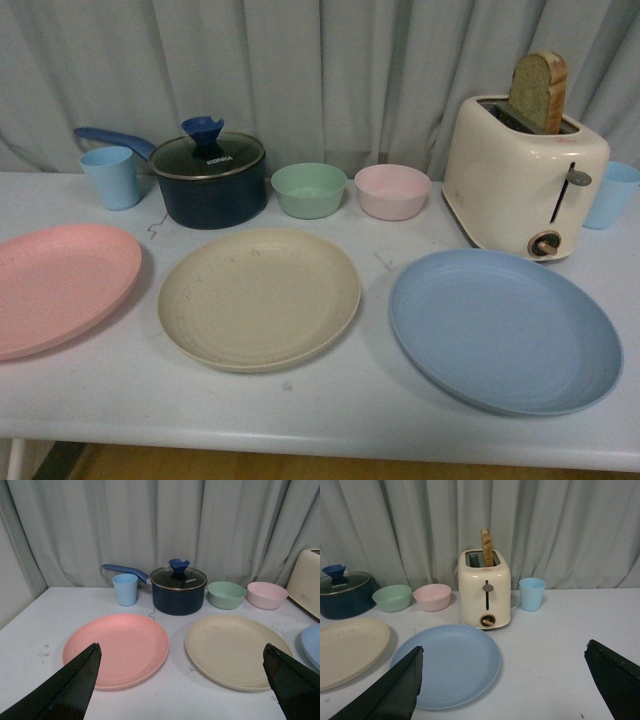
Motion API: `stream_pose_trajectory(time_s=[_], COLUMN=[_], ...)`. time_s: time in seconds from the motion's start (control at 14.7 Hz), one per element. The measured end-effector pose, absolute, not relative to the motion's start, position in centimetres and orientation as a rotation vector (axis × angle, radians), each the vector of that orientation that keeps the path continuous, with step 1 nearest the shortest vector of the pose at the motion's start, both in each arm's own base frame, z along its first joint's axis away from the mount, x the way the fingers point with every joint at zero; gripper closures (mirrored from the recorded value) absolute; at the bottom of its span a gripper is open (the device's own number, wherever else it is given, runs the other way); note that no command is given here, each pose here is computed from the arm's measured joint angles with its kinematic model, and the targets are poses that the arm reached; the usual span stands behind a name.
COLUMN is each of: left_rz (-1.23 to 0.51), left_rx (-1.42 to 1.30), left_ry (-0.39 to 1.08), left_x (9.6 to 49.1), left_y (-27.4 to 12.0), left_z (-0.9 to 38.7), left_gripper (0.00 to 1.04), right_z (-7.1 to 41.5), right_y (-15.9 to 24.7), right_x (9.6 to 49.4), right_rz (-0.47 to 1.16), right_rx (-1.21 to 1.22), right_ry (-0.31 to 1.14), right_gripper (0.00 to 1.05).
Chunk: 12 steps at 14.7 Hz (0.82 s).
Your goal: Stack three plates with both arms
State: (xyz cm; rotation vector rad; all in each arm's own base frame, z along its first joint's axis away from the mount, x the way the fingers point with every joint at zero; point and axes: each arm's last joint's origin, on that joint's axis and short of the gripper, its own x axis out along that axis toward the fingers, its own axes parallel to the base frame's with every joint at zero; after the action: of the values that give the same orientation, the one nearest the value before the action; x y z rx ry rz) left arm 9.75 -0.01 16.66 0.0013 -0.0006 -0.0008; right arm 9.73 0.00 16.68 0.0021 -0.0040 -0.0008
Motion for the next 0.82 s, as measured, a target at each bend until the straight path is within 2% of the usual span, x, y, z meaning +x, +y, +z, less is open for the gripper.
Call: stream_pose_trajectory(time_s=[0.68,0.82], left_rz=[-0.001,0.014], left_rx=[0.001,-0.022], left_ry=[-0.001,0.068], left_x=[9.75,9.71], left_y=[-0.01,-0.02], left_z=[16.66,16.50], left_gripper=[0.07,0.07], right_z=[16.68,16.68], right_y=[0.00,0.00], right_x=[9.73,9.73], right_rz=[-0.001,0.000], right_rx=[0.002,0.002], right_ry=[-0.004,-0.004], right_gripper=[0.06,0.06])
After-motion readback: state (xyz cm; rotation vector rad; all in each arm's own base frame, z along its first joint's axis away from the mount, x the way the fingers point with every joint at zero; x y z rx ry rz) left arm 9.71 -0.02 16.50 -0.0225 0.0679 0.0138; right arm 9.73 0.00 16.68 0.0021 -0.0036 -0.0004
